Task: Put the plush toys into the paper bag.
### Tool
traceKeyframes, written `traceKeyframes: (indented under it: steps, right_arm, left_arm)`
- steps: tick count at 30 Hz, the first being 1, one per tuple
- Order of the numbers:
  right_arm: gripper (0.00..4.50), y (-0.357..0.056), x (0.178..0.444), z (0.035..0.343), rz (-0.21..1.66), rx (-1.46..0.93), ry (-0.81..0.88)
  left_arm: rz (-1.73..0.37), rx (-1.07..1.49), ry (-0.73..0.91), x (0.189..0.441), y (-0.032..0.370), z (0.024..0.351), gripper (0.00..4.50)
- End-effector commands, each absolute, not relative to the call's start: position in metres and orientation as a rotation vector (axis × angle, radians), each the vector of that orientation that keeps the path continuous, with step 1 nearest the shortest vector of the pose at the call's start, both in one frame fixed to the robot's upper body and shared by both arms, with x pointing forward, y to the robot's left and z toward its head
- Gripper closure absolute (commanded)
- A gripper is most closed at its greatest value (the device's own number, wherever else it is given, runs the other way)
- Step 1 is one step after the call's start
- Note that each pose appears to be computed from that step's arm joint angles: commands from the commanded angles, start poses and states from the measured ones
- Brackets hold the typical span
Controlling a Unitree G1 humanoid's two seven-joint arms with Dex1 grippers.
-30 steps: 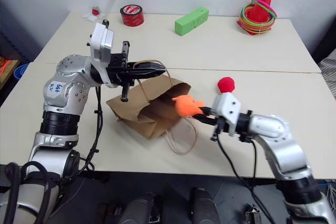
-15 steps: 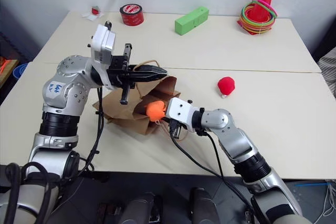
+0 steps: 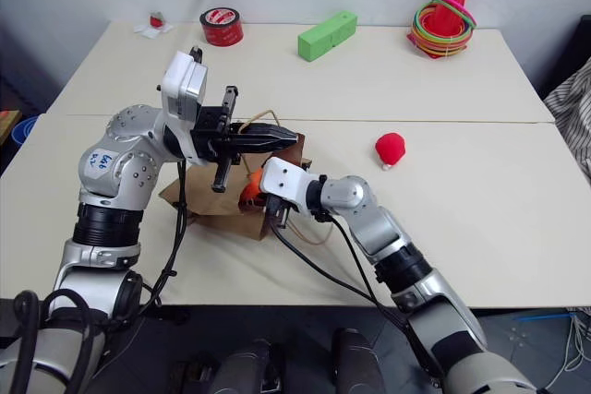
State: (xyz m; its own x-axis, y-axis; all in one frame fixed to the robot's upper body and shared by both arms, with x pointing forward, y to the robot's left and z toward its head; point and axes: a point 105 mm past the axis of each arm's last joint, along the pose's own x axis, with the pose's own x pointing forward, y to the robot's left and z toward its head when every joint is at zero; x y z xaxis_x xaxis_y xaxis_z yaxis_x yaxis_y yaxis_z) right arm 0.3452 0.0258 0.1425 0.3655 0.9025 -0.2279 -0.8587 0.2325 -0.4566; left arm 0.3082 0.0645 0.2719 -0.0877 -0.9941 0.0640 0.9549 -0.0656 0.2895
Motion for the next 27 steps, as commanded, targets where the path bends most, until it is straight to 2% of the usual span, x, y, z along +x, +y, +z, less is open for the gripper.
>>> traceKeyframes:
  steps: [1, 5, 6, 8, 12, 14, 16, 20, 24, 27]
  right_arm:
    - [4.47, 0.029, 0.346, 0.141, 1.23, -0.468, -0.09]
    - [3.19, 0.016, 0.347, 0.148, 1.226, -0.476, -0.132]
    - [2.64, 0.011, 0.346, 0.152, 1.229, -0.482, -0.142]
    - [2.15, 0.0, 0.342, 0.159, 1.247, -0.471, -0.167]
    - [0.73, -0.032, 0.325, 0.186, 1.292, -0.184, -0.163]
    - [0.04, -0.057, 0.311, 0.189, 1.321, -0.143, -0.155]
    - [0.04, -0.085, 0.303, 0.185, 1.282, -0.166, -0.146]
    - [0.04, -0.144, 0.299, 0.178, 1.035, -0.221, -0.159]
    - [0.04, -0.216, 0.287, 0.141, 0.687, -0.261, -0.023]
    - [0.04, -0.242, 0.283, 0.131, 0.524, -0.315, 0.023]
  left_arm:
    - [-1.646, 0.187, -0.346, 0.303, 0.064, 0.281, 4.5]
    - [-1.628, 0.189, -0.356, 0.304, 0.068, 0.285, 4.5]
    - [-1.624, 0.188, -0.358, 0.304, 0.07, 0.286, 4.5]
    - [-1.606, 0.199, -0.359, 0.306, 0.073, 0.287, 4.5]
    - [-1.568, 0.221, -0.366, 0.311, 0.078, 0.289, 4.5]
    - [-1.549, 0.243, -0.367, 0.314, 0.081, 0.287, 4.5]
    - [-1.53, 0.27, -0.373, 0.316, 0.084, 0.284, 4.5]
    - [-1.503, 0.317, -0.445, 0.316, 0.089, 0.284, 4.5]
    - [-1.51, 0.31, -0.48, 0.314, 0.093, 0.287, 4.5]
    - [-1.563, 0.282, -0.43, 0.31, 0.098, 0.288, 4.5]
